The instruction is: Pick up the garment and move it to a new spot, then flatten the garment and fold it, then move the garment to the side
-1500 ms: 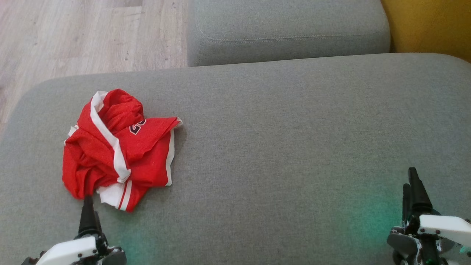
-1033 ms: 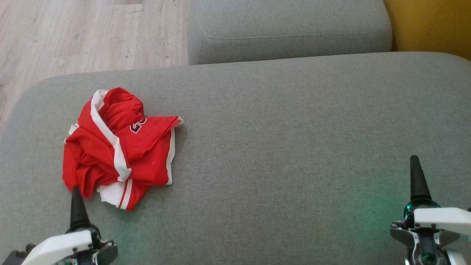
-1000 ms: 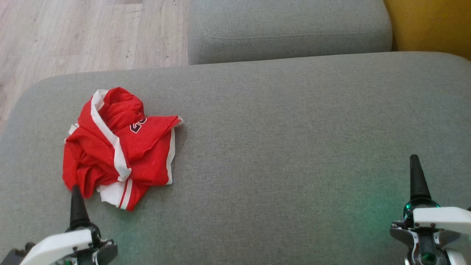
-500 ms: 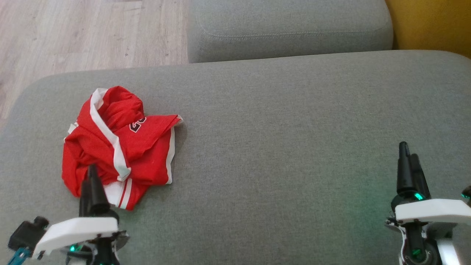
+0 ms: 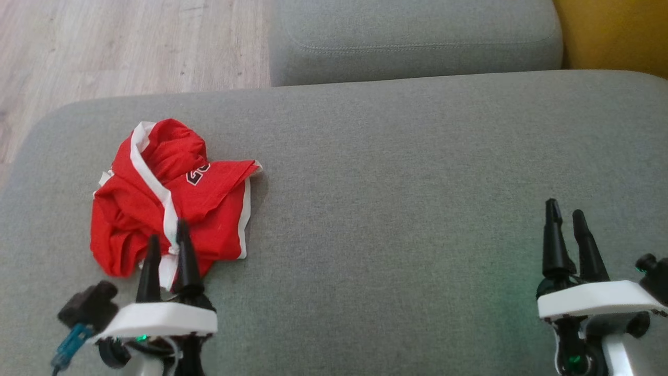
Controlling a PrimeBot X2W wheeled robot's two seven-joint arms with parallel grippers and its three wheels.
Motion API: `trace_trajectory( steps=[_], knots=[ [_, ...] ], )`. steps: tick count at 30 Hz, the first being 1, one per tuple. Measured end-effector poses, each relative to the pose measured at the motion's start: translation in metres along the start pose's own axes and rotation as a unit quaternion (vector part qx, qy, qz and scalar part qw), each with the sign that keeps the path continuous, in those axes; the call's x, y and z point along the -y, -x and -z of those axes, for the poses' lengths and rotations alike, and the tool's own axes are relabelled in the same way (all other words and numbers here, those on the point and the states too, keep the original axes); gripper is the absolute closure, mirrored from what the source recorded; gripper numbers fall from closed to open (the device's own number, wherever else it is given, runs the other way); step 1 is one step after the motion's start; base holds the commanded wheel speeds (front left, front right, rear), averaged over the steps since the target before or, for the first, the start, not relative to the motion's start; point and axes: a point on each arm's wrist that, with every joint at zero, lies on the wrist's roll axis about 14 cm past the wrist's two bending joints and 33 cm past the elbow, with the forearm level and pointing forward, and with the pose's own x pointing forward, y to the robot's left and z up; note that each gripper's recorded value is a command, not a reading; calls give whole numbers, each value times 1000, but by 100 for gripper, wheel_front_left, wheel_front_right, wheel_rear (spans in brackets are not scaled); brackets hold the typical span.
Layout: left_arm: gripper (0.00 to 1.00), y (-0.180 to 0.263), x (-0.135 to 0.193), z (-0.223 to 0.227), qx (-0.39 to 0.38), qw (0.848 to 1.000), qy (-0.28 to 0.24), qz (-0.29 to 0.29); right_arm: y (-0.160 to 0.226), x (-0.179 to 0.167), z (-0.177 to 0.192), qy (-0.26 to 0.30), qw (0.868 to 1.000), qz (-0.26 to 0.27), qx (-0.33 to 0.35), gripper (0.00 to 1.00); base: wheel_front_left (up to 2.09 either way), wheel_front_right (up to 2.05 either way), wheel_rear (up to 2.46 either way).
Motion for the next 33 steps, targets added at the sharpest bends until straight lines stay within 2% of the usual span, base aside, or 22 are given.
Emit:
trace_trajectory(
  steps=[10,23,28,33],
  knots=[
    [0,-3,11,9,-11,996,-93,16,-1,-10,1,72,997,-19,3,0,0,0,0],
    [0,-7,29,14,-4,981,-190,42,0,-21,-1,166,985,-42,14,0,0,0,0],
    [0,-8,37,17,0,971,-230,63,-1,-26,-2,204,977,-52,19,0,0,0,0],
    [0,-8,43,28,-8,954,-288,87,-1,-31,-1,250,966,-63,22,0,0,0,0]
  ],
)
